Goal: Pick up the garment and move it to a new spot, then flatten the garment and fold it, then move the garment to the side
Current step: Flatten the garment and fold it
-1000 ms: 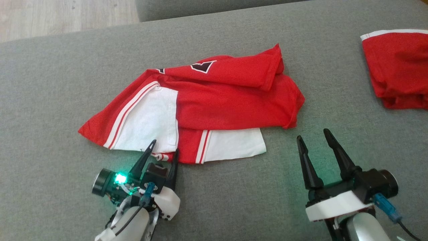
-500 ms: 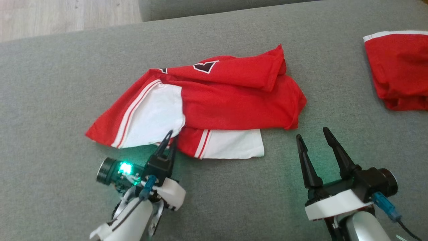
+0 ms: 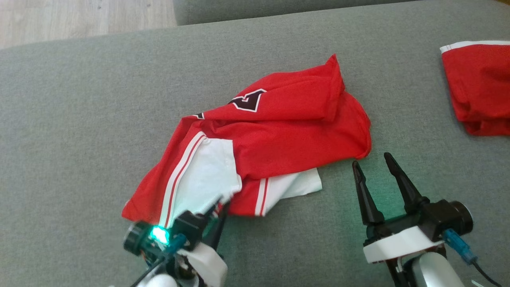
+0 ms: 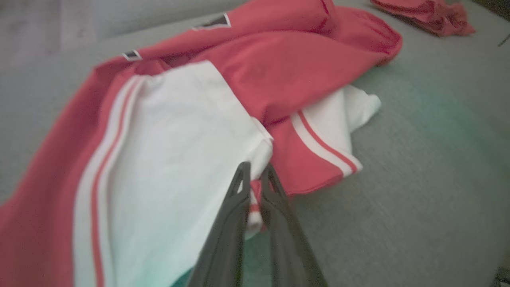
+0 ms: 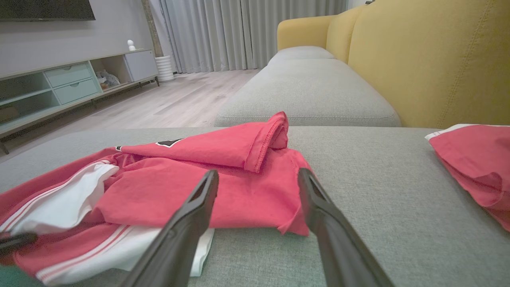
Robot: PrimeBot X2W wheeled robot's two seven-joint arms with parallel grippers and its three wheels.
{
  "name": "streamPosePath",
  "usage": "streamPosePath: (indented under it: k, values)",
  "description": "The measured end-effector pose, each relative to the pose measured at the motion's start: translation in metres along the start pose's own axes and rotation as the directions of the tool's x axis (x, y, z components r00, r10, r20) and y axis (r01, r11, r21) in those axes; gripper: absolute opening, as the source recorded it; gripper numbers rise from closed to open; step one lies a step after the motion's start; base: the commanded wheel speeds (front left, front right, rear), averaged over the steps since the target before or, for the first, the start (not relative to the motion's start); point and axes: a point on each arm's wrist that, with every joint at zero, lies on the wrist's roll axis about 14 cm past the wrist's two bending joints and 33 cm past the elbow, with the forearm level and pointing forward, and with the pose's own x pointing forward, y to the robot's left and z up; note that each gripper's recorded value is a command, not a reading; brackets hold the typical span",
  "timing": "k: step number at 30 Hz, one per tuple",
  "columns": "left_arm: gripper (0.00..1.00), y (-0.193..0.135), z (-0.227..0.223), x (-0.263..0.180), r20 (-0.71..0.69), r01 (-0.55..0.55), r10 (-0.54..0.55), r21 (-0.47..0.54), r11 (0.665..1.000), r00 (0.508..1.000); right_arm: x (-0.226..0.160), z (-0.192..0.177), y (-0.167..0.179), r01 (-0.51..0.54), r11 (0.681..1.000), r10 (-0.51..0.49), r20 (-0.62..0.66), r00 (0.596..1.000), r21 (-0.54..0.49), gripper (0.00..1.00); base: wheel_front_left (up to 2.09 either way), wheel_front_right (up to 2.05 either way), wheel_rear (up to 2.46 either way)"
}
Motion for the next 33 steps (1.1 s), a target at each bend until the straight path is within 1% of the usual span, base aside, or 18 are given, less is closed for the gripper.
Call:
streamPosePath:
  k: [1,2,3,5,7,15,24,30,31,32,33]
  values:
    - [0.38,0.006,0.009,0.000,0.035,-0.031,0.031,0.000,1.000,0.999,0.000,-0.001,0.001,-0.002,1.000,0.002,-0.002,1.000,0.000,1.00,0.00,0.00,0.00]
    - [0.95,0.011,0.016,-0.001,0.061,-0.054,0.053,0.008,0.999,0.997,0.000,-0.001,0.001,-0.003,1.000,0.003,-0.003,1.000,0.001,1.00,0.00,0.00,0.00]
    - [1.00,0.015,0.022,-0.001,0.084,-0.076,0.074,0.015,0.997,0.994,0.000,-0.001,0.002,-0.005,1.000,0.005,-0.003,1.000,0.001,1.00,0.00,0.00,0.00]
    - [1.00,0.023,0.027,-0.002,0.110,-0.114,0.111,0.022,0.993,0.988,0.001,-0.001,0.003,-0.009,1.000,0.009,-0.004,1.000,0.002,1.00,0.00,0.00,0.00]
    - [1.00,0.025,0.028,-0.003,0.114,-0.127,0.123,0.030,0.991,0.986,0.000,-0.001,0.004,-0.011,1.000,0.011,-0.004,1.000,0.006,1.00,0.00,0.00,0.00]
    - [1.00,0.022,0.023,-0.002,0.100,-0.117,0.112,0.056,0.992,0.989,-0.001,0.000,0.005,-0.013,1.000,0.013,0.001,1.000,0.008,1.00,0.00,0.00,0.00]
    - [1.00,0.013,0.008,-0.001,0.047,-0.075,0.072,0.080,0.994,0.996,-0.002,0.001,0.004,-0.011,1.000,0.011,0.002,1.000,0.010,1.00,0.00,0.00,0.00]
    - [1.00,0.014,-0.004,0.000,0.012,-0.071,0.070,0.083,0.994,0.997,-0.002,0.000,0.004,-0.012,1.000,0.012,0.000,1.000,0.012,1.00,0.00,0.00,0.00]
    - [0.89,0.015,-0.007,0.000,0.004,-0.071,0.071,0.083,0.994,0.997,-0.002,0.000,0.004,-0.012,1.000,0.012,-0.001,1.000,0.011,1.00,0.00,0.00,0.00]
    - [0.82,0.015,-0.008,0.000,0.002,-0.072,0.072,0.082,0.994,0.997,-0.001,-0.001,0.004,-0.012,1.000,0.012,-0.002,1.000,0.012,1.00,0.00,0.00,0.00]
    - [0.28,0.016,-0.013,0.001,-0.010,-0.065,0.066,0.076,0.995,0.998,-0.001,-0.001,0.004,-0.012,1.000,0.012,-0.004,1.000,0.013,1.00,0.00,0.00,0.00]
